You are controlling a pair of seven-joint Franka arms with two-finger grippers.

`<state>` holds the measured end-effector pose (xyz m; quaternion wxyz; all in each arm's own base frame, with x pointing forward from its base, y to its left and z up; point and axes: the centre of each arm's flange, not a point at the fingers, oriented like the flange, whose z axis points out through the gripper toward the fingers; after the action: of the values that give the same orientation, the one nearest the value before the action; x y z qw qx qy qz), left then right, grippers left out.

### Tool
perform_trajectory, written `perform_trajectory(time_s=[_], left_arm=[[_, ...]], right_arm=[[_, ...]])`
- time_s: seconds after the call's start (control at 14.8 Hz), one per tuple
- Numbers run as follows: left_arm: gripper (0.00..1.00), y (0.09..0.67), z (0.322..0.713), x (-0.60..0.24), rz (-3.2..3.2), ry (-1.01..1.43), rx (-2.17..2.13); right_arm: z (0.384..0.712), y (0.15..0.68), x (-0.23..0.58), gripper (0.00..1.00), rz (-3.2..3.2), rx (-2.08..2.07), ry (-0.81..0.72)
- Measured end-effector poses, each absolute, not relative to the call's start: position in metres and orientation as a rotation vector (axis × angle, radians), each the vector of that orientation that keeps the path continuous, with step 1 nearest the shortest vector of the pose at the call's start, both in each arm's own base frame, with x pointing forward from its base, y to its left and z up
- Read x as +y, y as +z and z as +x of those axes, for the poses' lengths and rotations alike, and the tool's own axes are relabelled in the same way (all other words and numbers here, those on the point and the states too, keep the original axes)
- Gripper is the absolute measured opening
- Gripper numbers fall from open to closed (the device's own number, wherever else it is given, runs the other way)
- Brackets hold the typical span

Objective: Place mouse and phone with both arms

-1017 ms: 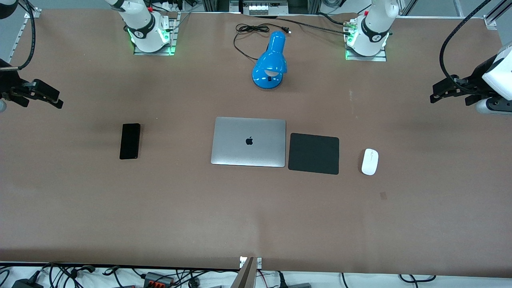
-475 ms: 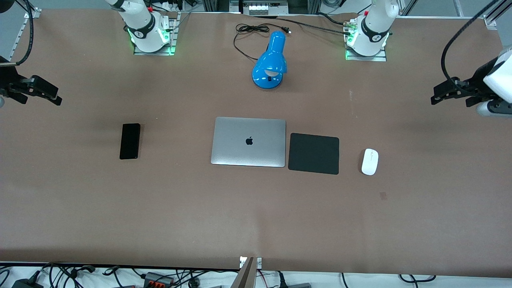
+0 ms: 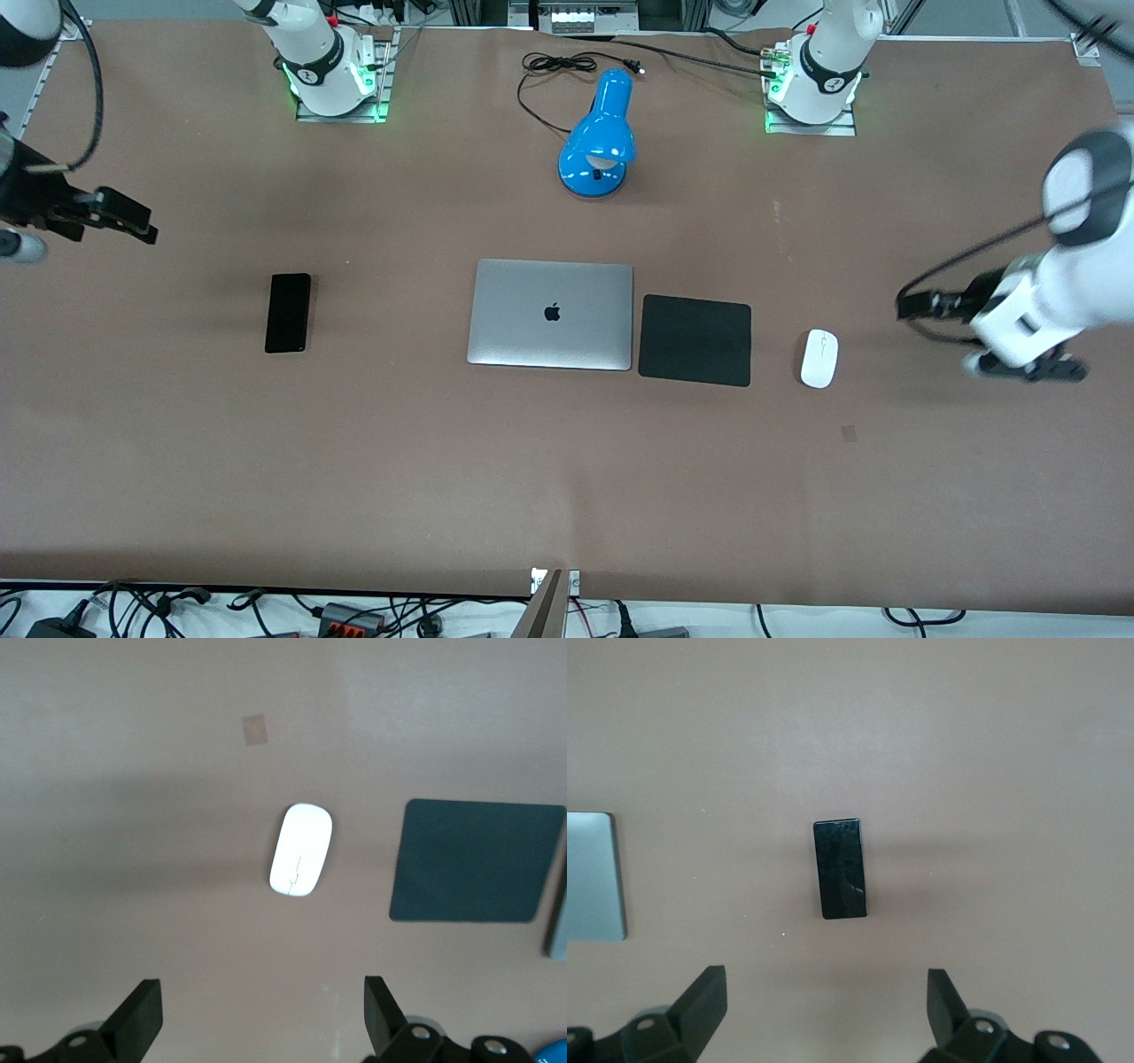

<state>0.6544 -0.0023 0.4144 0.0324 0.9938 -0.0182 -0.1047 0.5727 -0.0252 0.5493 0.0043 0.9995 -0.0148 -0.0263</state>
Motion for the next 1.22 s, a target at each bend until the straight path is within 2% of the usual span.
perform_trajectory(time_s=[0.27, 0.54, 0.95, 1.22], left_arm=[[1.0, 0.321, 0.677, -0.003, 3.035, -0.337, -0.234], [1.0, 0.255, 0.677, -0.027, 3.054, -0.336, -0.428], [1.0, 0.219, 0.66, -0.045, 3.06, -0.338, -0.504], [1.0, 0.203, 0.65, -0.045, 3.056, -0.345, -0.512]], right_arm=[[0.581, 0.466, -0.025, 1.0, 3.125, -0.043, -0.181], [0.581, 0.39, -0.025, 1.0, 3.109, -0.051, -0.332], [0.588, 0.28, -0.027, 1.0, 3.092, -0.072, -0.425], [0.588, 0.234, -0.027, 1.0, 3.088, -0.075, -0.441]])
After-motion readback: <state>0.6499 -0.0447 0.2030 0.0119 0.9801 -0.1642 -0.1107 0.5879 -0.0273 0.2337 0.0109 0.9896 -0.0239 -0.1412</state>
